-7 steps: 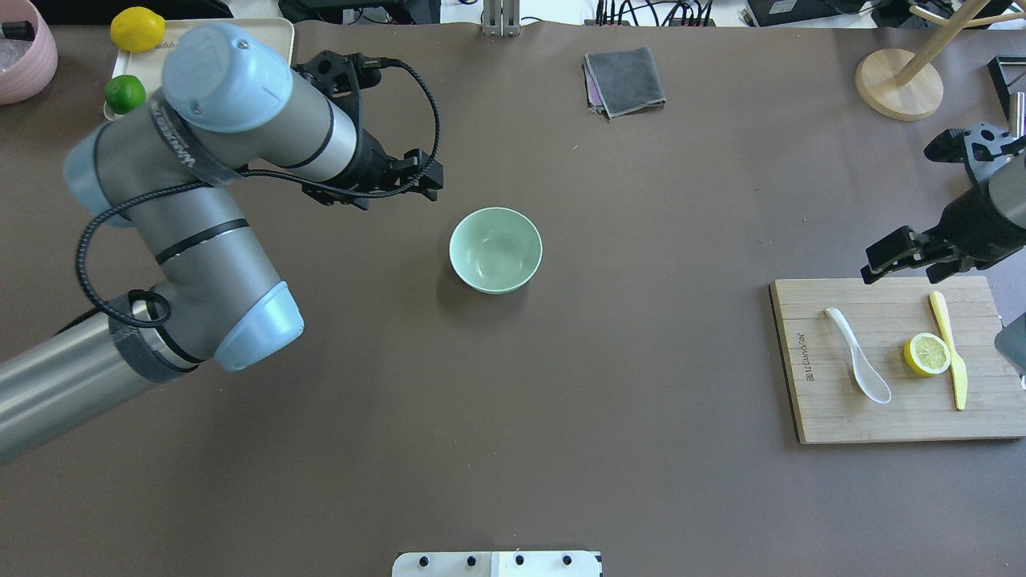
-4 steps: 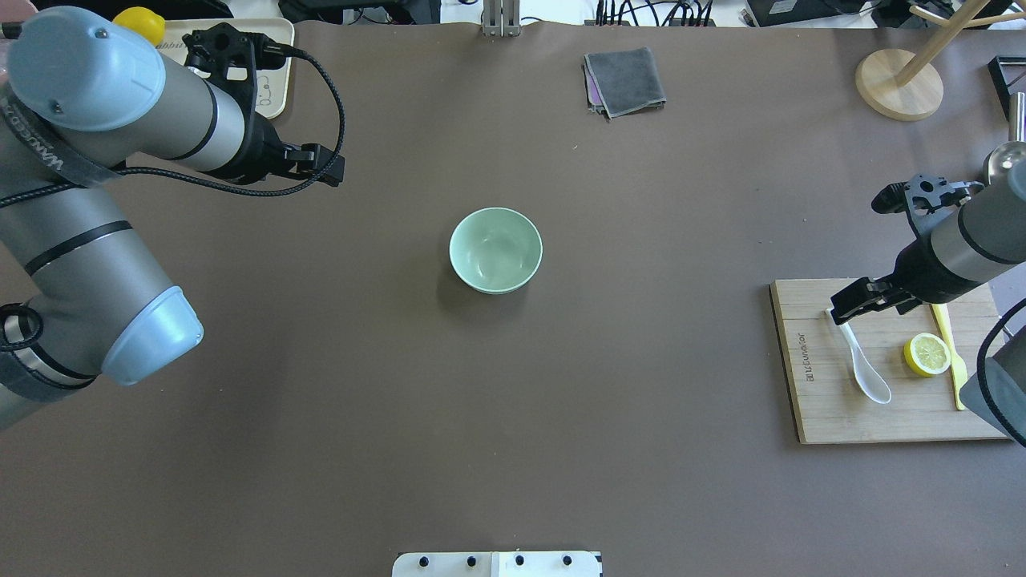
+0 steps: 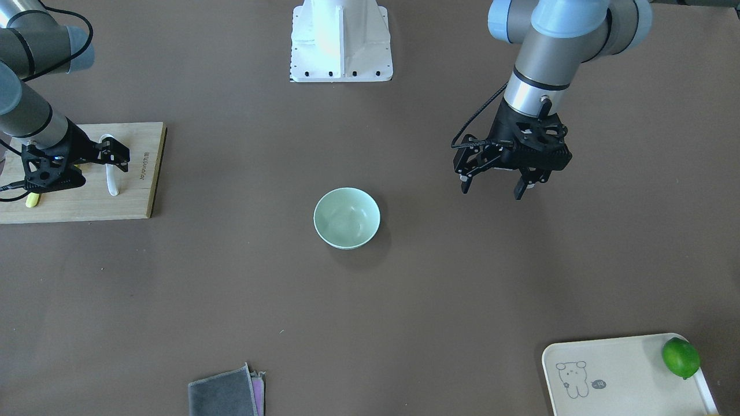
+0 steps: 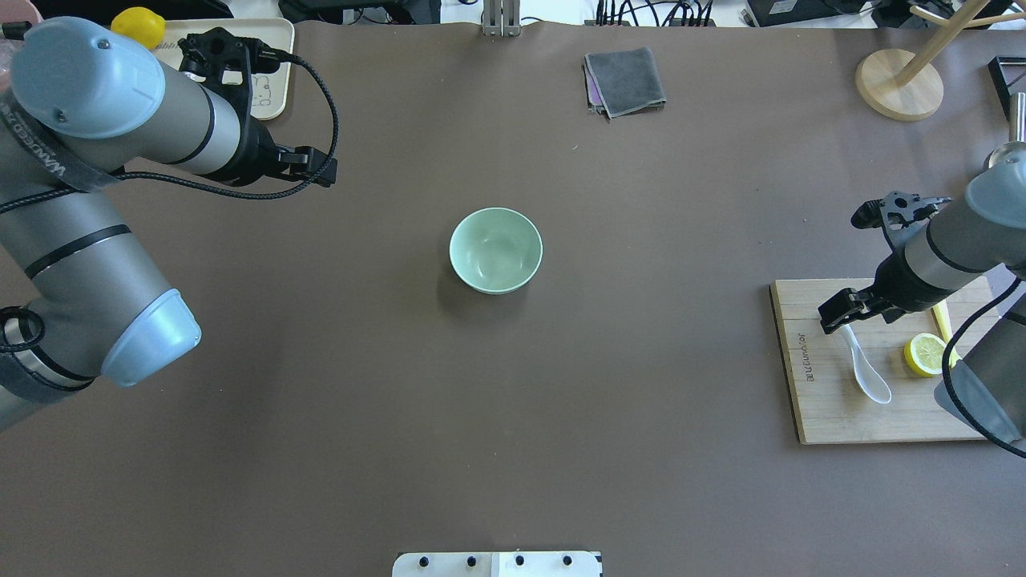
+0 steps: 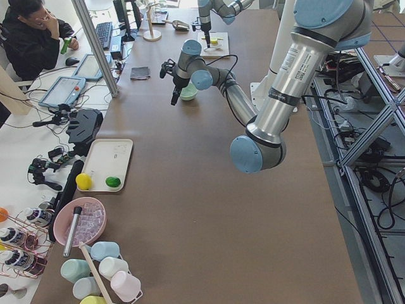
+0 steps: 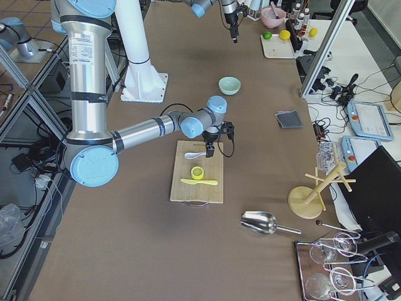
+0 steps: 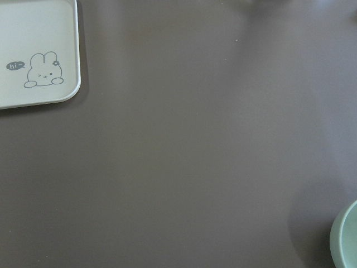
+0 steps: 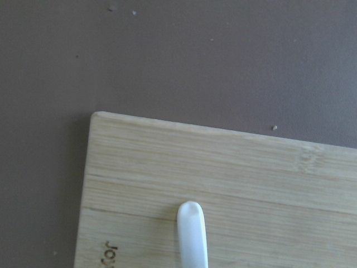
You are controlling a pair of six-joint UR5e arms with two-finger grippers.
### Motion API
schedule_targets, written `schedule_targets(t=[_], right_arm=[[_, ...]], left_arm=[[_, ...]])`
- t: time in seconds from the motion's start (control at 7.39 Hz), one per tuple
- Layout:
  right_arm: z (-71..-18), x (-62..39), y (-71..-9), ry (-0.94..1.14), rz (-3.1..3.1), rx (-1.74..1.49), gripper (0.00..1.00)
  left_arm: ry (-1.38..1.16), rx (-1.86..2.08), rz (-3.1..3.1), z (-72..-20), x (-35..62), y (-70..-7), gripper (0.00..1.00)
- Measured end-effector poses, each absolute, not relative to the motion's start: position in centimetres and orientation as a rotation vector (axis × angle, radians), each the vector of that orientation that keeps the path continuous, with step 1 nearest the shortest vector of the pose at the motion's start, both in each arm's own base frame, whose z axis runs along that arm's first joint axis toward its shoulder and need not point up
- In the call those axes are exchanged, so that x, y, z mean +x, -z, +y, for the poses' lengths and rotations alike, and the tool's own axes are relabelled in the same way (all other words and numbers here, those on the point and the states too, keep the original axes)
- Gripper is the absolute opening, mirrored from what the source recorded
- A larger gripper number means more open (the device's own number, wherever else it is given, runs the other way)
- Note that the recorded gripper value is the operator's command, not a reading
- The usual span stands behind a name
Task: Place spoon in bowl
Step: 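Close the right gripper on the white spoon's handle on the cutting board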
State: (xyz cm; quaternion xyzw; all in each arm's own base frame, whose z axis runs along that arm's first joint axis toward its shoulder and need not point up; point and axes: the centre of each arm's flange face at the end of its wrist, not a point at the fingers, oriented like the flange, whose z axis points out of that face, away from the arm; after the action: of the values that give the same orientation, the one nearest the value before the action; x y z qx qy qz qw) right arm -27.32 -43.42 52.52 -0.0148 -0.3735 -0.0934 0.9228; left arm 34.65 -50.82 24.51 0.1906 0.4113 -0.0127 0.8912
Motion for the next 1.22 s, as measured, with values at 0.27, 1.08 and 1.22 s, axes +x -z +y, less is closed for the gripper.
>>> schedule_targets(t=[0.27, 1.08, 1.22], right_arm=[[-43.76, -27.67, -53.86, 0.19, -0.772, -0.026, 0.68], [-43.22, -28.18, -54.01, 0.166, -0.771, -0.038, 0.0], [-43.17, -28.3, -53.93, 0.168, -0.773, -0.038, 0.0]], left_arm=[[0.025, 0.394, 0.854, -50.81, 34.74, -24.58, 0.98], [0.02, 0.392, 0.862, -50.73, 34.89, -24.27, 0.98], [0.019, 0.393, 0.863, -50.74, 34.91, -24.19, 0.98]])
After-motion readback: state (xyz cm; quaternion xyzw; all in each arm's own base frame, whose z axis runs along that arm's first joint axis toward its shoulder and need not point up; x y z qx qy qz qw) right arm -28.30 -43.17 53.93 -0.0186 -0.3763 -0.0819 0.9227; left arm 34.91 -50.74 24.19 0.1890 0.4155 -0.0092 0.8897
